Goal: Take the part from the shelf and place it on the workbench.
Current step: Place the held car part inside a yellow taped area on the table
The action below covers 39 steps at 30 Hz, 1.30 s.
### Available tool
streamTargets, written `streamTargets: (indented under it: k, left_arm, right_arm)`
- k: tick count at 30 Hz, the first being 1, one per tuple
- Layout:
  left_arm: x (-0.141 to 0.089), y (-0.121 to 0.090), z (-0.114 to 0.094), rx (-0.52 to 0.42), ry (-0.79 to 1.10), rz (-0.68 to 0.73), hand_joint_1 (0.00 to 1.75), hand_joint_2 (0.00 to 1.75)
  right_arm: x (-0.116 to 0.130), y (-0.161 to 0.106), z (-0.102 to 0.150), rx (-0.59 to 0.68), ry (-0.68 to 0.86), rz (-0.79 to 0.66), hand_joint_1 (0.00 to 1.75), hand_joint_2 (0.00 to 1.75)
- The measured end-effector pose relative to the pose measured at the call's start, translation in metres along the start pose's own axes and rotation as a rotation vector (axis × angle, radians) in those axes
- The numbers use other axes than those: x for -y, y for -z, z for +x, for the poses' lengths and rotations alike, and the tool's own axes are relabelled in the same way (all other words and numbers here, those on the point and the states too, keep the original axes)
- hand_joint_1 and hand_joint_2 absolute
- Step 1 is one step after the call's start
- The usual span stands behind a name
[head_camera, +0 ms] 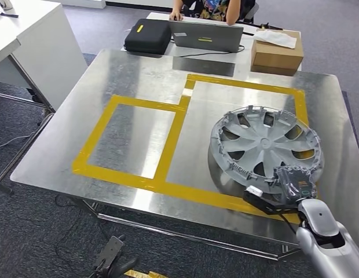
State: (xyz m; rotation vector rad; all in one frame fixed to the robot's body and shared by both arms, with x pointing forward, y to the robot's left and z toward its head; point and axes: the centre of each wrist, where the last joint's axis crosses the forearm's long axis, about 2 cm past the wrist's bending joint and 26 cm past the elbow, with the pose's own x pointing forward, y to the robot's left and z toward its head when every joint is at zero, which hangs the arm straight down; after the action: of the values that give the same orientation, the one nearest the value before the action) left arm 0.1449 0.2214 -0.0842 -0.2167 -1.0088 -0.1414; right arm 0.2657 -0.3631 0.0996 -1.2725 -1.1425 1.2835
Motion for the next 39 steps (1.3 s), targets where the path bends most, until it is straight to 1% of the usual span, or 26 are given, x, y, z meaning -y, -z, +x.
streamTargets:
  k: [6, 12, 14, 16, 20, 26, 28, 31, 34, 39]
  left_arm:
    - [0.0, 0.0, 0.0, -0.013, -0.006, 0.006, 0.0, 0.0]
    - [0.0, -0.001, -0.001, -0.015, -0.008, 0.007, 0.0, 0.0]
    - [0.0, -0.001, -0.001, -0.013, -0.01, 0.008, 0.0, 0.0]
    - [0.001, -0.001, -0.001, -0.01, -0.012, 0.009, 0.0, 0.0]
    - [0.003, -0.002, -0.002, 0.003, -0.017, 0.012, 0.0, 0.0]
    - [0.004, -0.004, -0.005, 0.008, -0.027, 0.016, 0.0, 0.0]
    - [0.004, -0.004, -0.005, 0.011, -0.028, 0.017, 0.0, 0.0]
    - [0.004, -0.004, -0.006, 0.012, -0.029, 0.017, 0.0, 0.0]
    - [0.004, -0.005, -0.006, 0.012, -0.032, 0.019, 0.0, 0.0]
    - [0.004, -0.005, -0.006, 0.016, -0.036, 0.02, 0.0, 0.0]
  right_arm:
    - [-0.005, -0.008, -0.011, -0.034, 0.047, -0.001, 0.0, 1.75]
    - [-0.008, -0.013, -0.011, -0.051, 0.067, -0.047, 0.0, 1.75]
    - [-0.009, -0.016, -0.01, -0.049, 0.102, -0.064, 0.0, 1.75]
    - [-0.009, -0.018, -0.009, -0.04, 0.18, -0.076, 0.0, 1.75]
    - [-0.005, -0.019, -0.006, -0.03, 0.391, -0.095, 0.0, 1.75]
    - [0.007, -0.021, 0.001, 0.007, 0.628, -0.116, 0.0, 1.75]
    - [0.012, -0.022, 0.004, 0.025, 0.676, -0.127, 0.0, 1.75]
    - [0.017, -0.022, 0.007, 0.038, 0.699, -0.142, 0.0, 1.75]
    - [0.019, -0.024, 0.01, 0.057, 0.767, -0.129, 0.0, 1.75]
    - [0.023, -0.036, 0.019, 0.107, 0.891, -0.117, 0.0, 1.75]
